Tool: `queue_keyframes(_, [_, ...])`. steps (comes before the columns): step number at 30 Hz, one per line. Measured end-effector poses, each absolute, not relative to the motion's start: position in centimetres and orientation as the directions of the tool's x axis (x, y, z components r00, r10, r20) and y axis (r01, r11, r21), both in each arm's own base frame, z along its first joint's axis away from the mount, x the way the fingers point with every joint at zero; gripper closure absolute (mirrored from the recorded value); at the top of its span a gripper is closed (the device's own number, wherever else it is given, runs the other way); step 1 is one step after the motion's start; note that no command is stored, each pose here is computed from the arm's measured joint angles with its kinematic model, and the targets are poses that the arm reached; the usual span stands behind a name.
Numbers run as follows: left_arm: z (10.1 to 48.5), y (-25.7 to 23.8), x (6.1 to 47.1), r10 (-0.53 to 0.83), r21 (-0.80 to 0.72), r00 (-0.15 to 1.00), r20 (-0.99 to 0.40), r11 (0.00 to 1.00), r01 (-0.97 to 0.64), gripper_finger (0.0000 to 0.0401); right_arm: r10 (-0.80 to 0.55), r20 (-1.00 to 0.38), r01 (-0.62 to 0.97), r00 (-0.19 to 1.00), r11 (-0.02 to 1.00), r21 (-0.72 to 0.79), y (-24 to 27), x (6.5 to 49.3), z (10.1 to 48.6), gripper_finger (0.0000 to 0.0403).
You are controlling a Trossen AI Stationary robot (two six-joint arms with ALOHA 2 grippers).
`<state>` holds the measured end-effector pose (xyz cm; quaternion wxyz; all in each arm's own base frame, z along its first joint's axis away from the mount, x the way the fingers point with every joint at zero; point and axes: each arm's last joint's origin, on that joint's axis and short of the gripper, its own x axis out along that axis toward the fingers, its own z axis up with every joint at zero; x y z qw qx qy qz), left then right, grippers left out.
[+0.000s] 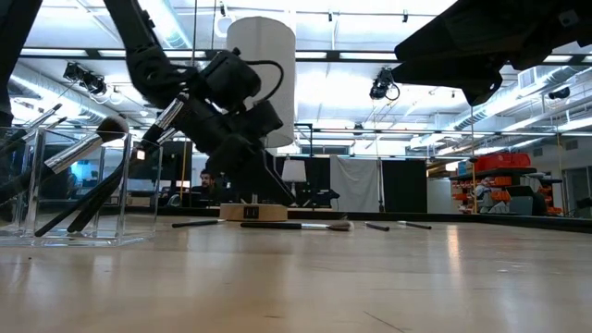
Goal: Put items in baskets/containers
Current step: Put the highlighter brush in the transparent organizer
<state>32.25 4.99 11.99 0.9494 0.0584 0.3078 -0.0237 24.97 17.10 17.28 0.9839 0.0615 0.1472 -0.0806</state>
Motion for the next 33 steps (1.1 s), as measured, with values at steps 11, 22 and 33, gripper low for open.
queue_keyframes(11, [10.3,4.2,32.6,-0.012,0.031,0.858,-0.513,0.999,0.033,0.0213,-0.152,-0.299,0.187,0.942,0.978,0.093,16.8,25.2,17.3,0.0254])
queue_keyframes(22, [7.6,4.6,33.7,0.025,0.042,0.825,-0.565,0.999,-0.002,0.0234,-0.156,-0.299,0.192,0.941,0.977,0.094,16.7,25.3,17.3,0.0254])
queue_keyframes(33, [5.3,4.6,33.8,0.003,0.027,0.806,-0.592,1.000,0.016,0.0379,-0.153,-0.298,0.188,0.942,0.978,0.092,16.7,25.2,17.3,0.0254])
